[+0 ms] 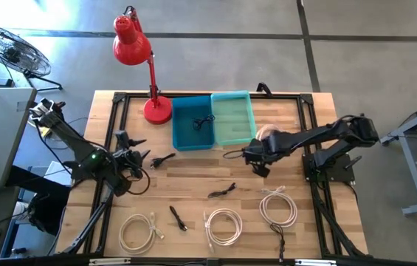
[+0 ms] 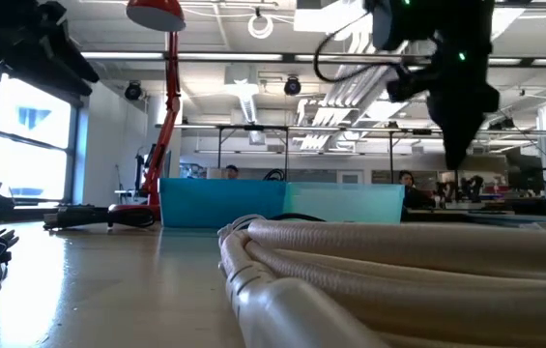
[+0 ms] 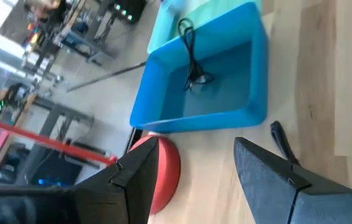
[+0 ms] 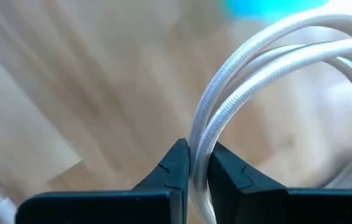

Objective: Pick & Place USB Port
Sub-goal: Put the white hdmi cable into the green bin

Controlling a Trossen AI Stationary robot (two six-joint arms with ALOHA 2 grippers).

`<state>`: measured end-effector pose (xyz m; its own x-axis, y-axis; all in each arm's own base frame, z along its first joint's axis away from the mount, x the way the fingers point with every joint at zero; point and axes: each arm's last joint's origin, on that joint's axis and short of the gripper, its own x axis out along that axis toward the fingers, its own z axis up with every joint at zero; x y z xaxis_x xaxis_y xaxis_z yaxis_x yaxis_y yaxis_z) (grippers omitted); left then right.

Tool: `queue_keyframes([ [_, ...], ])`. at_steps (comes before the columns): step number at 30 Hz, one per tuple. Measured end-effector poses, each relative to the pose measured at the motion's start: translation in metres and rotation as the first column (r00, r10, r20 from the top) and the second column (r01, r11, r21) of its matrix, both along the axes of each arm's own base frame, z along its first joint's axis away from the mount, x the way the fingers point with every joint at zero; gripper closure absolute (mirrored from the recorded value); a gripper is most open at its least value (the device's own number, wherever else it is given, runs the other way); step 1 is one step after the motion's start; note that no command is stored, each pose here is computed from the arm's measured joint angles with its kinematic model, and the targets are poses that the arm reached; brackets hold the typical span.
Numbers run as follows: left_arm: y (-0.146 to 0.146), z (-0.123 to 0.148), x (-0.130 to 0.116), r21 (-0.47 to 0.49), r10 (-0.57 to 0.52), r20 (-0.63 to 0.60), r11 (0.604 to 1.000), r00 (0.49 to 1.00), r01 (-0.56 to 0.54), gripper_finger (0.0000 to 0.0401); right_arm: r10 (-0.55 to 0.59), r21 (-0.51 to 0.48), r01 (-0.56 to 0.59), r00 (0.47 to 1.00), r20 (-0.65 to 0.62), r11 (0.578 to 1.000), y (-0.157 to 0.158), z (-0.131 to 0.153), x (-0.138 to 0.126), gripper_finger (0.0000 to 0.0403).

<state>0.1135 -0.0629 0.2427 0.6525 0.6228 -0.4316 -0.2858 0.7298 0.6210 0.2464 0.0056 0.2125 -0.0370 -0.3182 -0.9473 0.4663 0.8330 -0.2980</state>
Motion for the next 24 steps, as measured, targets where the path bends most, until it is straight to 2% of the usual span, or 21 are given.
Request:
queue_keyframes([
  [5,-0.003,0.0,0.004,0.08,-0.069,-0.062,0.994,0.996,0.074,0.0199,0.067,-0.044,-0.064,0.995,0.079,0.997,-0.013,0.045,0.018,0.0375],
  [8,-0.003,0.0,0.004,0.104,-0.071,-0.063,0.992,0.996,0.077,0.0199,0.127,-0.052,-0.12,0.979,0.158,0.991,-0.031,0.068,0.029,0.0375],
  [11,-0.003,0.0,0.004,0.109,-0.069,-0.059,0.991,0.996,0.075,0.0199,0.188,-0.043,-0.184,0.942,0.279,0.982,-0.053,0.088,0.04,0.0375],
  [14,-0.003,0.0,0.004,0.108,-0.069,-0.06,0.991,0.996,0.075,0.0199,0.24,0.004,-0.266,0.875,0.422,0.964,-0.077,0.102,0.049,0.0375],
  [17,-0.003,0.0,0.004,0.103,-0.072,-0.067,0.992,0.995,0.078,0.0199,0.241,0.043,-0.303,0.828,0.506,0.952,-0.102,0.106,0.056,0.0375],
  [21,-0.003,-0.001,0.003,0.065,-0.089,-0.104,0.993,0.991,0.096,0.0199,0.2,0.114,-0.31,0.81,0.551,0.944,-0.133,0.096,0.06,0.0375],
  [24,-0.004,-0.003,0.003,0.023,-0.106,-0.13,0.994,0.986,0.11,0.0199,0.173,0.172,-0.325,0.8,0.574,0.93,-0.151,0.078,0.066,0.0375],
])
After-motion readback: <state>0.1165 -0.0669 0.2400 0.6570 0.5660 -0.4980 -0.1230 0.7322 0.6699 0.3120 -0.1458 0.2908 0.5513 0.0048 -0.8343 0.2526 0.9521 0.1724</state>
